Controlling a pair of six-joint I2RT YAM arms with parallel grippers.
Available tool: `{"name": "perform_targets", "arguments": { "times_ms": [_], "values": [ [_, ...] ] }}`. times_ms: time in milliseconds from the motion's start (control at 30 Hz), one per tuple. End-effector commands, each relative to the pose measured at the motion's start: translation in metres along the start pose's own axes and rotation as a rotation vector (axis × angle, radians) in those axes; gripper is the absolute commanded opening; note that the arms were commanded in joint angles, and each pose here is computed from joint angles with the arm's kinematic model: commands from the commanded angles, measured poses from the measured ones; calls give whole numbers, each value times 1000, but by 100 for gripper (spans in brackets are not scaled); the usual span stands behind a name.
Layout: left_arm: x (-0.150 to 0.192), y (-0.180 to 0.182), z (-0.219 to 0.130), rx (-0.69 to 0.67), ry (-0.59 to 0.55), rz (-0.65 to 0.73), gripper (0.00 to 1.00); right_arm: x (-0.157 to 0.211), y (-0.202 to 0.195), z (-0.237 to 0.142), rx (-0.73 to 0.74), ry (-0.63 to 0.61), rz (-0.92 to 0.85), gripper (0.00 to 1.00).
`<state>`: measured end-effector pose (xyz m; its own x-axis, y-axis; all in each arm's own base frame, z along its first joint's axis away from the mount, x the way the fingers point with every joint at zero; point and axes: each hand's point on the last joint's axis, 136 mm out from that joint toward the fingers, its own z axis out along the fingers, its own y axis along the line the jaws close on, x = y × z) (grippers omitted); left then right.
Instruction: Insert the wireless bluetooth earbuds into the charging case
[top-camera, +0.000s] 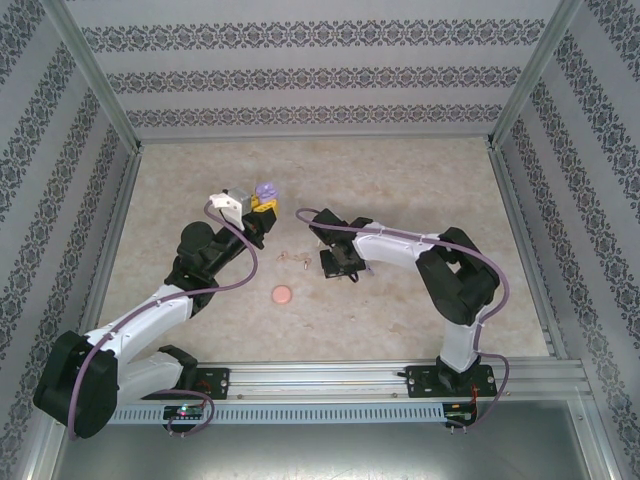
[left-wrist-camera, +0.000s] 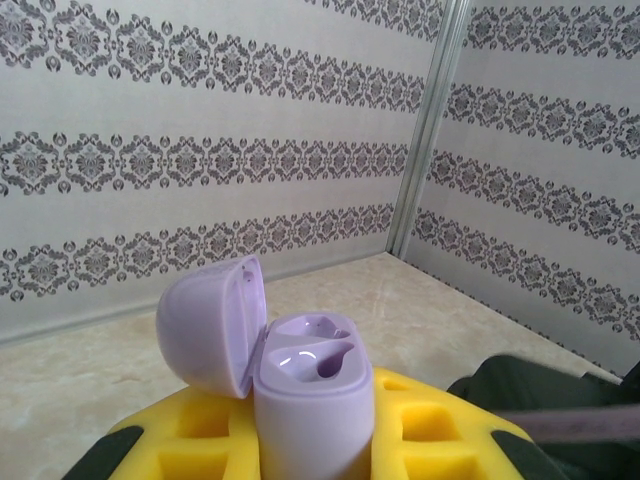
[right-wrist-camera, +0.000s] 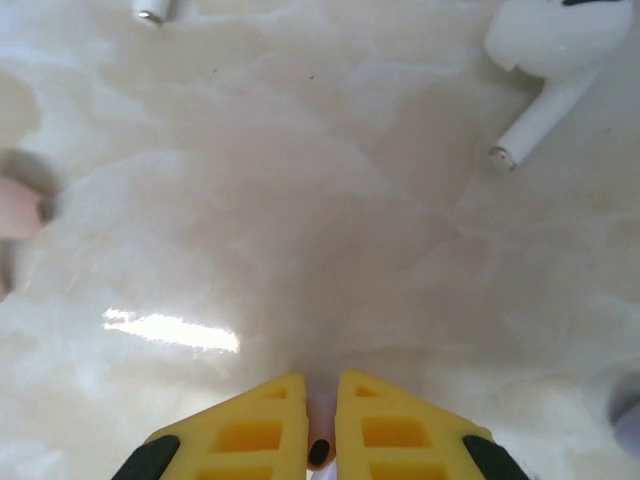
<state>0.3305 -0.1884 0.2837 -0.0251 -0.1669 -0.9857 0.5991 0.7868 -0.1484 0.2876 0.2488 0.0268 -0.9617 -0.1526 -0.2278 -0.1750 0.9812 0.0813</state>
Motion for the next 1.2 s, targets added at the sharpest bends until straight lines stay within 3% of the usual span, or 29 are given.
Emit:
{"name": "perform_targets", "arguments": {
  "times_ms": [0, 367, 667, 900, 1167],
  "values": [
    [-13, -19, -4, 77, -62, 42, 0, -15, 10, -44, -72, -94, -5, 11],
    [-21, -43, -9, 145, -94, 208, 0, -86, 19, -209, -278, -510, -10, 11],
    [-31, -66, 0, 192, -120, 281, 0, -108, 38, -324, -449, -818, -131, 13],
    [-43, -88, 15, 246, -152, 308, 0, -97, 60, -372, -586, -977, -283, 14],
    [-53, -106, 30, 296, -175, 323, 0, -76, 79, -375, -663, -1047, -400, 13]
  ]
}}
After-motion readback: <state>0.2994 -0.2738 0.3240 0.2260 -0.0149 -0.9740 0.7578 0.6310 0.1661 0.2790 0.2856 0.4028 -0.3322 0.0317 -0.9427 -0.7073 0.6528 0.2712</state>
